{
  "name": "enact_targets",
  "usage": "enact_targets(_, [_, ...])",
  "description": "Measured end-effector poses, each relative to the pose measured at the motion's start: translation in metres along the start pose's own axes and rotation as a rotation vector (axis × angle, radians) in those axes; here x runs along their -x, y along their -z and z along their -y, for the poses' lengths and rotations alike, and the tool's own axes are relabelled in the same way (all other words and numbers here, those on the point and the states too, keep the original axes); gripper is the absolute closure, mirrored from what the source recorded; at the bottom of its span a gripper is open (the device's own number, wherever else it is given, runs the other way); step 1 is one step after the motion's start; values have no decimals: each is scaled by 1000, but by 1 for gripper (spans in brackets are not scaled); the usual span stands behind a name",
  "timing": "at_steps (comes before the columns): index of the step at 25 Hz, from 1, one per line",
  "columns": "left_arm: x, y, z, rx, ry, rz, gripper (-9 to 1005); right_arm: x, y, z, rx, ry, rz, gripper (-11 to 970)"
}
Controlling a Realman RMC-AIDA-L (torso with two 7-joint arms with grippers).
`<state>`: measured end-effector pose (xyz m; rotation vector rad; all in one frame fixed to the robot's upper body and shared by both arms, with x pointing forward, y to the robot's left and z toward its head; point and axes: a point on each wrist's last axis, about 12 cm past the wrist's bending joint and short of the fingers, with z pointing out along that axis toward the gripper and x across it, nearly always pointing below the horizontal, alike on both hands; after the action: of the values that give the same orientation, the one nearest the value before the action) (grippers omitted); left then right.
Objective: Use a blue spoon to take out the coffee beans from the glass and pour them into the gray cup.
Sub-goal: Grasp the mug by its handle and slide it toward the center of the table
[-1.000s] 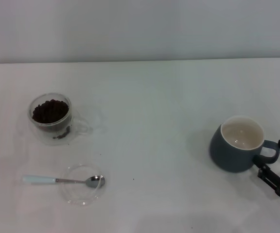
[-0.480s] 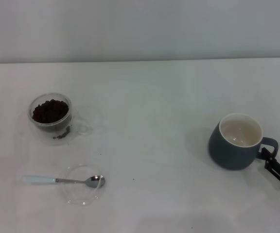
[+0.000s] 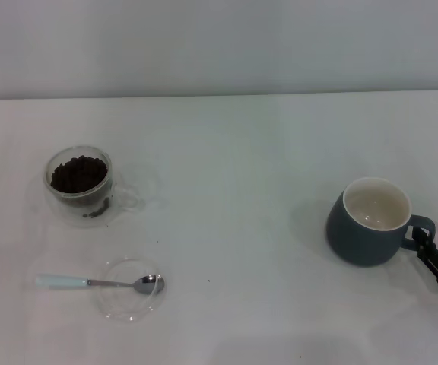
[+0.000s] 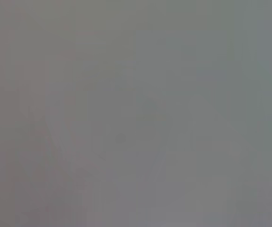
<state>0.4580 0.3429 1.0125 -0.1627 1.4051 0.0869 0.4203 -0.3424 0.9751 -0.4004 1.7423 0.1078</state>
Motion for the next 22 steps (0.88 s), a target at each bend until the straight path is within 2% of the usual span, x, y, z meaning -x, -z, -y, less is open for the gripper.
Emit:
enact_targets(3, [0,0,0,-1,0,1,351,0,0,0,0,0,4,238])
enact_targets(8, [0,-1,1,-5,0,3,350,1,0,1,2,3,7,462])
enact_targets(13, [0,-1,1,-6,0,3,350,3,-5,1,9,8,10,521])
enact_targets(19, [1,-1,1,-5,-1,4,350,6,-13,0,25,17,10,527])
enact_targets(22, [1,-1,0,-3,-1,4,350,7,-17,0,32,20,5,586])
